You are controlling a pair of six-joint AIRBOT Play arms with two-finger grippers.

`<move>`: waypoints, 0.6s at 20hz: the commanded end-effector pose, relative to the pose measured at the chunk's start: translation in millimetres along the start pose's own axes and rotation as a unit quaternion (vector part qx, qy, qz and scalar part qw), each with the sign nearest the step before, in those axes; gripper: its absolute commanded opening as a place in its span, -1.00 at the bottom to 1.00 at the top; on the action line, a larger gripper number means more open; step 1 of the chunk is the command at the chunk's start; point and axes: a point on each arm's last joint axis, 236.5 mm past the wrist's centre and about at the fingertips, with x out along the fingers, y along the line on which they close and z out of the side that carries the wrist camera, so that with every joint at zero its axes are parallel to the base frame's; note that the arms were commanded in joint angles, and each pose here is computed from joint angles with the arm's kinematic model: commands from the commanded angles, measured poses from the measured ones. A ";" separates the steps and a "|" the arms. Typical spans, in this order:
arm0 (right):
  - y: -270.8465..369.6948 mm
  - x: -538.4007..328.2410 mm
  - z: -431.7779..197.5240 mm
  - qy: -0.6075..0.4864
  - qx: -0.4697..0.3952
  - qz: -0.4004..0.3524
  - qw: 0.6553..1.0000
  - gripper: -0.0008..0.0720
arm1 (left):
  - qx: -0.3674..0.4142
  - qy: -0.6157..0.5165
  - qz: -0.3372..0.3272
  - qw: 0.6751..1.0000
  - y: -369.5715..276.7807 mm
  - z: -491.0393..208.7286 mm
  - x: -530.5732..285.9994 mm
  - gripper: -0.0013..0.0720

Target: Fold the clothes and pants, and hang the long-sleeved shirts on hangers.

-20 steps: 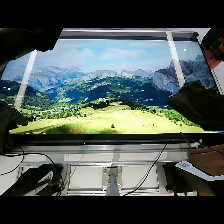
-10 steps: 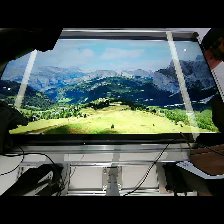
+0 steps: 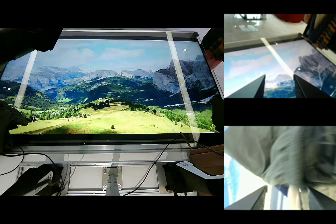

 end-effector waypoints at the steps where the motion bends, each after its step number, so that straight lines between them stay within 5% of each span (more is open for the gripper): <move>1: 27.3 -10.1 -6.0 0.013 0.019 0.057 0.998 0.57 | 0.001 0.000 0.001 1.000 0.5 -0.1 0.0 0.14; 3: 67.9 -38.2 6.9 -0.019 0.014 0.144 0.989 0.55 | 0.016 0.000 0.002 1.000 1.2 0.1 -0.1 0.14; 6: 169.3 -129.0 17.7 -0.078 -0.026 0.367 0.927 -0.68 | 0.032 -0.008 0.014 0.999 7.1 3.8 -0.3 0.11; 7: 201.3 -165.5 10.9 -0.093 -0.057 0.437 0.893 -0.92 | 0.038 -0.013 0.025 0.999 12.1 6.6 -0.3 -0.03; 9: 253.6 -232.2 -21.3 -0.092 -0.109 0.548 0.825 -0.92 | 0.045 -0.028 0.048 0.997 26.3 13.9 -1.7 -0.53; 12: 304.0 -293.1 -107.1 -0.031 -0.204 0.636 0.743 -0.92 | 0.040 -0.045 0.089 0.994 56.5 24.5 -13.7 -0.89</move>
